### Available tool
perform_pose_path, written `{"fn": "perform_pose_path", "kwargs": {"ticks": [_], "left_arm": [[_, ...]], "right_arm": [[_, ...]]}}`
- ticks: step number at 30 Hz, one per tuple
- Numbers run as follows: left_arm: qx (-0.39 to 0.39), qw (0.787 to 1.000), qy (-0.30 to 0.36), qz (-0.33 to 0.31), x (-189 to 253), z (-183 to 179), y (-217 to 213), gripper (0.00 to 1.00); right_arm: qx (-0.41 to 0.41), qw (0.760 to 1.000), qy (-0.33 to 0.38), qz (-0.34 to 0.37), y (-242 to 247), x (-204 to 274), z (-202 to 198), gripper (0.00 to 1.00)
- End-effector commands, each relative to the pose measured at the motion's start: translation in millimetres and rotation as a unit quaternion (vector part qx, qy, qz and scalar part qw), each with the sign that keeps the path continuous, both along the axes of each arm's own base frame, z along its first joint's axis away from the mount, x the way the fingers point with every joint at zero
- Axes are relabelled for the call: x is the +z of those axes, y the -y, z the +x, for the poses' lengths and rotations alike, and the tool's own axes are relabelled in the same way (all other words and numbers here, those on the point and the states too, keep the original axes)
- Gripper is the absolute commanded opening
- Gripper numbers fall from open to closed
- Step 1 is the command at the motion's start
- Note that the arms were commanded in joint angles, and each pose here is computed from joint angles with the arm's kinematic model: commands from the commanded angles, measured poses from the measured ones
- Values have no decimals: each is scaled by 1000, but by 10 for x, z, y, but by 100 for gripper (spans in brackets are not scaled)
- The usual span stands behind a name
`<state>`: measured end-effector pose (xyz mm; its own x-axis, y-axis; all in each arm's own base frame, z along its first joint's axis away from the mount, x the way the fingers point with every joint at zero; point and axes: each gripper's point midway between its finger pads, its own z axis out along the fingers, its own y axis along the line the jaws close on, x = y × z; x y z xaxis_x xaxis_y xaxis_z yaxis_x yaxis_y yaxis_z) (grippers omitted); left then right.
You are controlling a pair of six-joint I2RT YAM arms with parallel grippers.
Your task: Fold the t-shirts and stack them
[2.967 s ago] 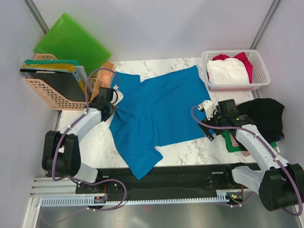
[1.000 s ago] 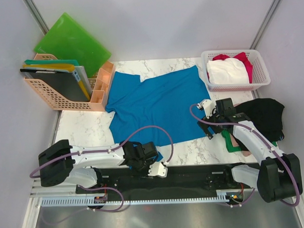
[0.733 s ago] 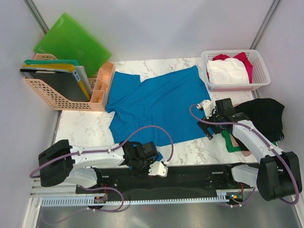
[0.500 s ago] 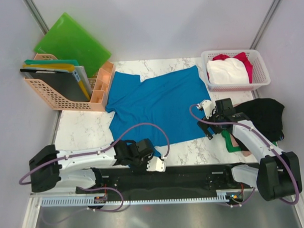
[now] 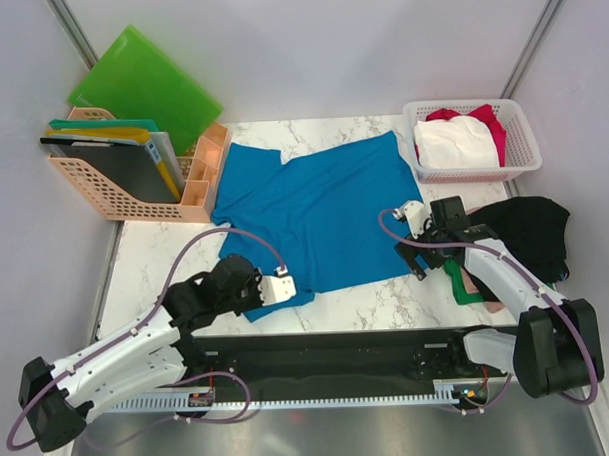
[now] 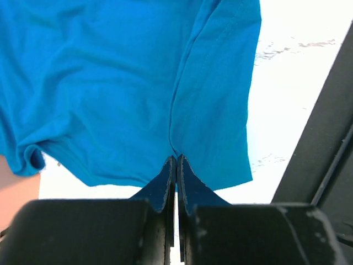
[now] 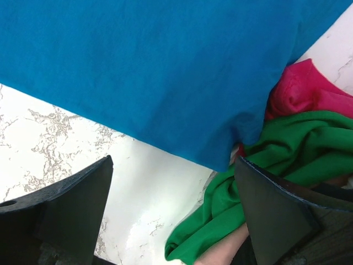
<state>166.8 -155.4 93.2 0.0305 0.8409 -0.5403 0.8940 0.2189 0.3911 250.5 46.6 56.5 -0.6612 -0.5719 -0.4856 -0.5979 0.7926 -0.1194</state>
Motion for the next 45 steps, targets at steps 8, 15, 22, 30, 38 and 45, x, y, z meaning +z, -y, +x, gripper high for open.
{"fn": "perform_pose_path", "kwargs": {"ticks": [8,15,22,30,38,45], "left_arm": [[79,993,80,-22,172,295,-358,2],[110,986,126,-8,296,483,-492,2],[146,974,175,16,481,638,-716,2],[158,977,102,-104,652,564,-478,2],[140,976,114,-118,1041,662,-374,2],[140,976,114,-122,1068,659,-366,2]], "right_arm": [[13,1000,-1,10,-74,102,122,98],[12,1000,-7,15,-99,65,139,98],[19,1000,-5,3,-58,93,113,98],[26,999,5,17,-115,148,140,98],[39,999,-4,14,-107,71,63,97],[43,999,-25,0,-67,-17,28,94]]}}
